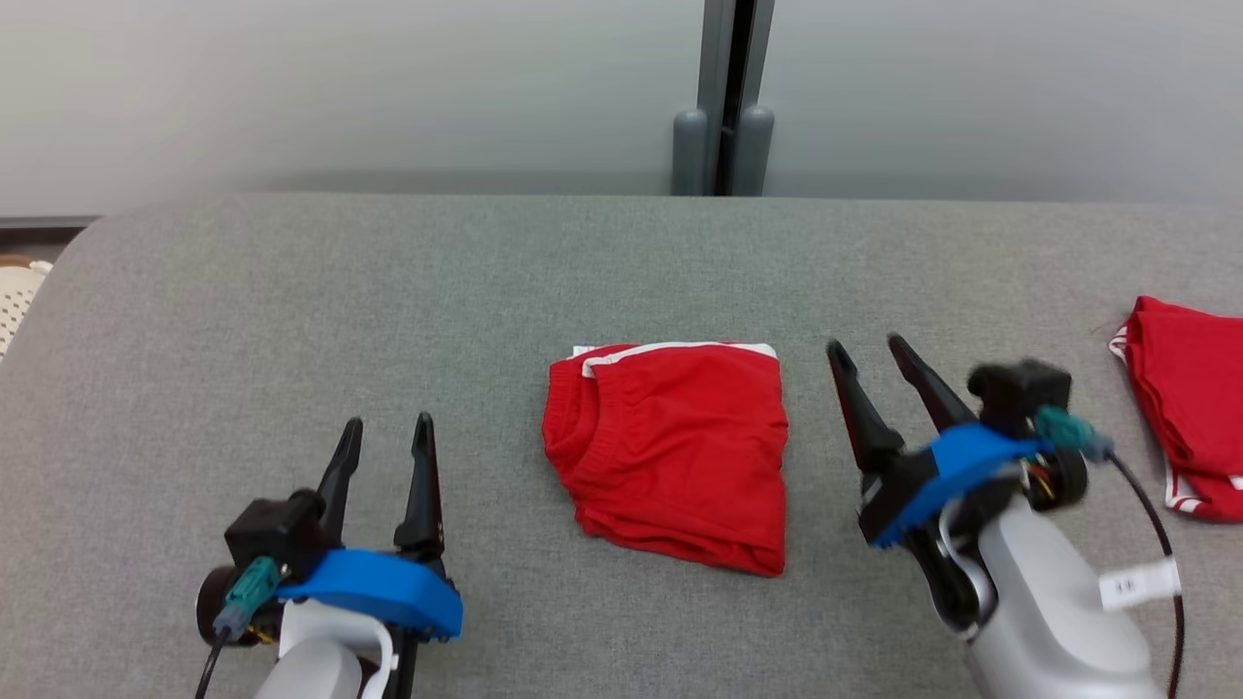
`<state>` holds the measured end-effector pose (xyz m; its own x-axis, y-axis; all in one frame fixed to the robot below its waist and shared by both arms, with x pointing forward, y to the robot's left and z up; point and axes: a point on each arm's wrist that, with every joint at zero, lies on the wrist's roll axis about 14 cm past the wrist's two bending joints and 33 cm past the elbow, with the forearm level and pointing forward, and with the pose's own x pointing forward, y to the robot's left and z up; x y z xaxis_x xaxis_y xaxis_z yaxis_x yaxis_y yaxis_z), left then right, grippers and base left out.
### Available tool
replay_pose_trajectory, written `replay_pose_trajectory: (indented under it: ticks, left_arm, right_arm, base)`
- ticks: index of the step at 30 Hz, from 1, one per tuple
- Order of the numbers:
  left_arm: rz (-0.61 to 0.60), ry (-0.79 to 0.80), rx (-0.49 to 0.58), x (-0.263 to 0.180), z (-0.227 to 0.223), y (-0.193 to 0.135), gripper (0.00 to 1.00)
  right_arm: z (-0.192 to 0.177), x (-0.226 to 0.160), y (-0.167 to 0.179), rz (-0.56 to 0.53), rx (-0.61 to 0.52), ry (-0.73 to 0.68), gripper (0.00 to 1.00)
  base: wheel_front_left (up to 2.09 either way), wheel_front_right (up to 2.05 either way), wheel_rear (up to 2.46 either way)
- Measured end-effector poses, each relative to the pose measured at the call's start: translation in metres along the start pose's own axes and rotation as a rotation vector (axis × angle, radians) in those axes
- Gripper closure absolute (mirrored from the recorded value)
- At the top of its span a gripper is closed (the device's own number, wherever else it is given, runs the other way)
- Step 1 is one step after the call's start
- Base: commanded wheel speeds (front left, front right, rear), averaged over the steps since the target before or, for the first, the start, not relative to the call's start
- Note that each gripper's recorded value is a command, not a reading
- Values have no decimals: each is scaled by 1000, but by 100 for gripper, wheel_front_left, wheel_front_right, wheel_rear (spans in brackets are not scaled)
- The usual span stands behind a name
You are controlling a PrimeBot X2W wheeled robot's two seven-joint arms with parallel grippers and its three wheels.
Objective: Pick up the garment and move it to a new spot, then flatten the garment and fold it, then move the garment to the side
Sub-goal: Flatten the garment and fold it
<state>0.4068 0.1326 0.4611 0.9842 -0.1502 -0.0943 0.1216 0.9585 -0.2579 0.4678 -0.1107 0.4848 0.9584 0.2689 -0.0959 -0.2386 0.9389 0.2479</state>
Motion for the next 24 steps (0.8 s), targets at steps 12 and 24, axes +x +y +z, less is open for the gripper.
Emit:
replay_pose_trajectory:
  ticks: [12,24]
  left_arm:
    - [57,42,-6,-38,-19,13,0]
    - [76,43,-6,-55,-22,17,0]
  right_arm:
    - [-2,-80,-42,-181,-51,-119,0]
    - [-18,-100,-22,-138,-36,-93,0]
  base:
    - [0,0,0]
    - [0,0,0]
